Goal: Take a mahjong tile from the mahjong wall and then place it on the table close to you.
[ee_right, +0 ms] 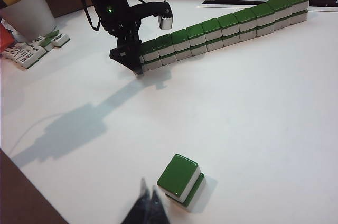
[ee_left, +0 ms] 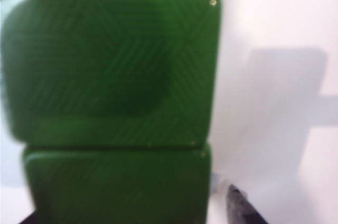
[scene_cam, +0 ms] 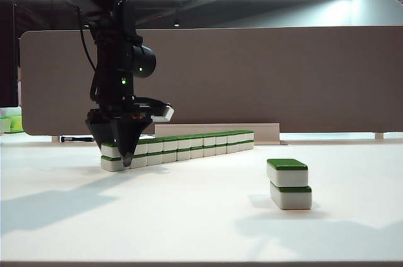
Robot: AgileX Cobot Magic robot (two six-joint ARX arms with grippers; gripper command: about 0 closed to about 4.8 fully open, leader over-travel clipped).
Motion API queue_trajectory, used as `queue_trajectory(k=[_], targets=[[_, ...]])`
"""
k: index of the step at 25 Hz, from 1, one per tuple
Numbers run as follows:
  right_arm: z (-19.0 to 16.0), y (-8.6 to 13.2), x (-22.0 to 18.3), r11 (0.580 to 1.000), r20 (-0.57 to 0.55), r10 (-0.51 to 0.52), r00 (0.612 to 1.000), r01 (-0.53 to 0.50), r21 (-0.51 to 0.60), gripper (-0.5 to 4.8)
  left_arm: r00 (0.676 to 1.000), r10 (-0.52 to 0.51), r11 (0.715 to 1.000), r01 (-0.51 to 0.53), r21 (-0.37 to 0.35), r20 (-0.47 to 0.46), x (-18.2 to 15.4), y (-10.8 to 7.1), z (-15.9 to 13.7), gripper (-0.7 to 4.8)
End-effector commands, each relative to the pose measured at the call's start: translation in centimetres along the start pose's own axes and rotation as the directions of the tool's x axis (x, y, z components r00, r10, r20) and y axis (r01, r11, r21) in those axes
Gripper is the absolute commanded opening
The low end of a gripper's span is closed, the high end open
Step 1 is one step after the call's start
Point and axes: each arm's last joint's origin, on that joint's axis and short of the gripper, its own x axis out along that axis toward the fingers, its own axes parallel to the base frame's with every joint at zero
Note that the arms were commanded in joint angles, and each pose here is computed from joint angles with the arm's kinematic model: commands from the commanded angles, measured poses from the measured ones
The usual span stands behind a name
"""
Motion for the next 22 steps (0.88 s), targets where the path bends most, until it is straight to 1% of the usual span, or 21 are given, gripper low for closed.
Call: queue_trajectory(k=[1, 9, 10, 11, 15, 22], targets=[[0.2, 0.1, -0.1, 1.0, 0.012, 0.004, 1.0, -0.004, -0.009, -0.01, 1.0, 0.0, 1.0, 0.0, -0.004, -0.007, 0.1, 0.2, -0.1, 3.64], [0.2, 0.1, -0.1, 1.0, 0.014, 0.0, 1.0, 0.0, -0.01, -0.01, 1.0, -0.001, 1.0, 0.001, -0.007, -0.006, 0.3, 0.3, -0.1, 3.6], [0.2, 0.1, -0.1, 1.0, 0.014, 0.0, 1.0, 0.0, -0.01, -0.01, 1.0, -0.002, 1.0, 0.001, -0.007, -0.008, 0.4, 0.3, -0.1, 3.3], [0.2, 0.1, -0.1, 1.0, 0.014, 0.0, 1.0, 0.0, -0.009, -0.01, 1.0, -0.002, 1.0, 0.002, -0.007, -0.008, 0.4, 0.3, -0.1, 3.2], [0.2, 0.1, -0.1, 1.0, 0.014, 0.0, 1.0, 0.0, -0.009, -0.01, 1.0, -0.002, 1.0, 0.002, -0.007, -0.008, 0.4, 0.2, -0.1, 3.12], [0.3, 0.1, -0.1, 1.0, 0.016, 0.0, 1.0, 0.0, -0.011, -0.01, 0.998, -0.031, 0.999, 0.031, -0.01, -0.058, 2.1, 0.3, -0.1, 3.06]])
